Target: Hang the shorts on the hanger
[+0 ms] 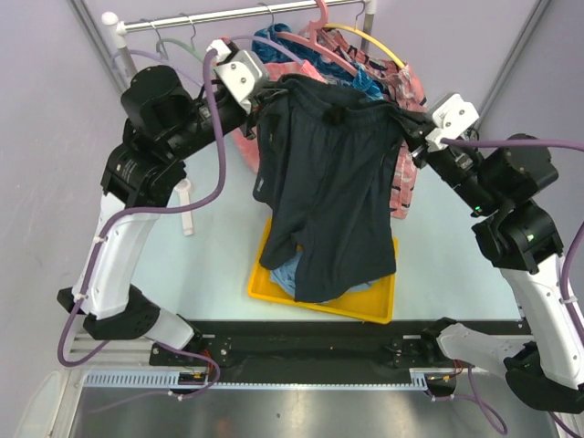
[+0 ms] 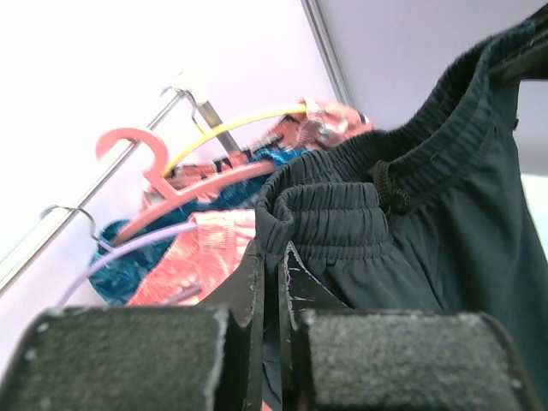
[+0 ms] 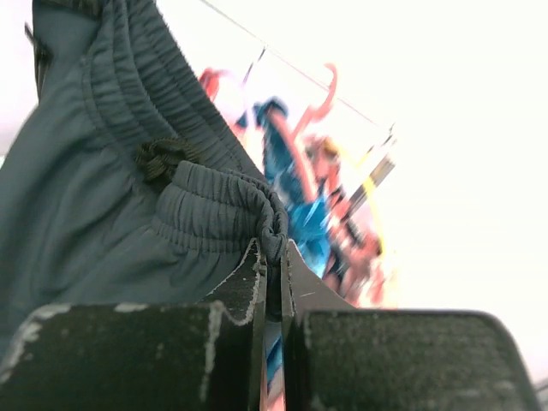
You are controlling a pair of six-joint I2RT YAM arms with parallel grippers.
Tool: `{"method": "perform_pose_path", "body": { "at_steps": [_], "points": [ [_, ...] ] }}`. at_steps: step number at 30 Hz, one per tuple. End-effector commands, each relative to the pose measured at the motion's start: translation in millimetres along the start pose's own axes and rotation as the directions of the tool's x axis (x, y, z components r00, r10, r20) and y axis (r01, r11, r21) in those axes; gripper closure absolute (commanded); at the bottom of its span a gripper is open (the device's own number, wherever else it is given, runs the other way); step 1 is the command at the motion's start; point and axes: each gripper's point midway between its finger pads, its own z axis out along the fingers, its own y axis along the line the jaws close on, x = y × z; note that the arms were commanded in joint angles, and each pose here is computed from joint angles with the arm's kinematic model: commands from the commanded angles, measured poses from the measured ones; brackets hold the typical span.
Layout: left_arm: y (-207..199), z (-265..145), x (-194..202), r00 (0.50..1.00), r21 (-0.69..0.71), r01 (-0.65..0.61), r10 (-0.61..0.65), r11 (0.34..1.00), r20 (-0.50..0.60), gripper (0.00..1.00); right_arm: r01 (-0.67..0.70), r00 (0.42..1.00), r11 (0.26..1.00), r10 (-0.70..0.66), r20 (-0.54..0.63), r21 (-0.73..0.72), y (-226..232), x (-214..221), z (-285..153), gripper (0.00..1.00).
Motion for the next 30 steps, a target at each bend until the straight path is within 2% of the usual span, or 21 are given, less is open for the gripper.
{"method": "perform_pose_path", "body": {
  "at_steps": [1,3,4,5,6,7,9,10,12,13,14,15,16,19,21,22,23,24,25,27,30],
  "points": [
    [9,-18,-36,0.994,-0.052,0.01,-0.004,0.999,0.106,1.0,0.08,0.991,0.997,-0.082,0.109,0.022,-16,-43,-11,1.0],
    [0,-27,-26,0.997,-0.021,0.007,-0.005,1.0,0.074,1.0,0.091,0.993,0.996,-0.089,0.078,-0.012,-8,-31,-13,1.0],
    [-7,-29,-17,0.999,0.003,0.001,-0.001,1.0,0.051,1.0,0.113,0.993,0.991,-0.112,0.026,-0.065,5,-11,-18,1.0],
    [-29,-23,22,0.999,0.081,0.021,-0.019,0.996,-0.03,1.0,0.133,0.991,0.986,-0.132,0.011,-0.104,15,-1,-21,1.0],
    [-39,-41,25,1.0,0.102,-0.004,0.006,0.995,-0.025,1.0,0.133,0.99,0.975,-0.14,-0.025,-0.178,33,19,-28,1.0],
    [-63,-39,81,0.99,0.152,0.046,-0.025,0.987,-0.136,1.0,0.166,0.981,0.956,-0.186,-0.061,-0.244,49,42,-36,1.0],
    [-80,-47,117,0.985,0.167,0.055,-0.026,0.984,-0.171,1.0,0.134,0.97,0.924,-0.196,-0.143,-0.359,77,80,-50,1.0],
    [-98,-59,154,0.978,0.181,0.055,-0.016,0.982,-0.209,0.95,0.116,0.958,0.903,-0.212,-0.195,-0.414,93,109,-57,1.0],
    [-112,-69,190,0.968,0.173,0.06,-0.015,0.983,-0.25,0.89,0.08,0.946,0.869,-0.22,-0.238,-0.488,116,138,-67,1.0],
    [-128,-77,224,0.956,0.189,0.075,-0.017,0.979,-0.293,0.81,0.066,0.94,0.852,-0.228,-0.253,-0.52,127,154,-72,1.0],
    [-135,-81,241,0.948,0.192,0.084,-0.019,0.978,-0.318,0.78,0.05,0.928,0.827,-0.246,-0.28,-0.56,143,182,-80,1.0],
    [-144,-85,257,0.939,0.203,0.1,-0.025,0.974,-0.343,0.73,0.047,0.931,0.814,-0.245,-0.269,-0.58,153,192,-81,1.0],
    [-157,-93,284,0.921,0.217,0.123,-0.03,0.968,-0.389,0.72,0.041,0.929,0.799,-0.251,-0.271,-0.6,161,202,-85,1.0],
    [-185,-114,330,0.882,0.274,0.154,-0.007,0.949,-0.472,0.68,0.017,0.915,0.724,-0.29,-0.281,-0.69,193,233,-108,1.0],
    [-194,-127,341,0.875,0.307,0.142,0.026,0.941,-0.484,0.64,0.003,0.902,0.673,-0.321,-0.288,-0.739,209,248,-129,1.0],
    [-205,-140,354,0.854,0.334,0.165,0.035,0.928,-0.518,0.62,-0.002,0.901,0.653,-0.328,-0.286,-0.757,215,251,-138,1.0],
    [-206,-146,352,0.86,0.341,0.153,0.045,0.927,-0.509,0.56,-0.019,0.894,0.62,-0.341,-0.291,-0.785,225,258,-151,1.0],
    [-209,-152,353,0.859,0.356,0.147,0.059,0.923,-0.508,0.38,-0.006,0.897,0.609,-0.347,-0.273,-0.793,228,256,-158,1.0],
    [-214,-161,356,0.847,0.368,0.162,0.063,0.916,-0.528,0.3,-0.007,0.897,0.594,-0.352,-0.268,-0.805,232,257,-164,1.0],
    [-214,-167,348,0.856,0.378,0.151,0.07,0.913,-0.512,0.17,-0.006,0.897,0.554,-0.365,-0.249,-0.832,242,258,-179,1.0],
    [-210,-168,334,0.853,0.371,0.169,0.053,0.913,-0.519,0.13,-0.005,0.892,0.551,-0.375,-0.253,-0.835,247,258,-183,1.0]
  ]
}}
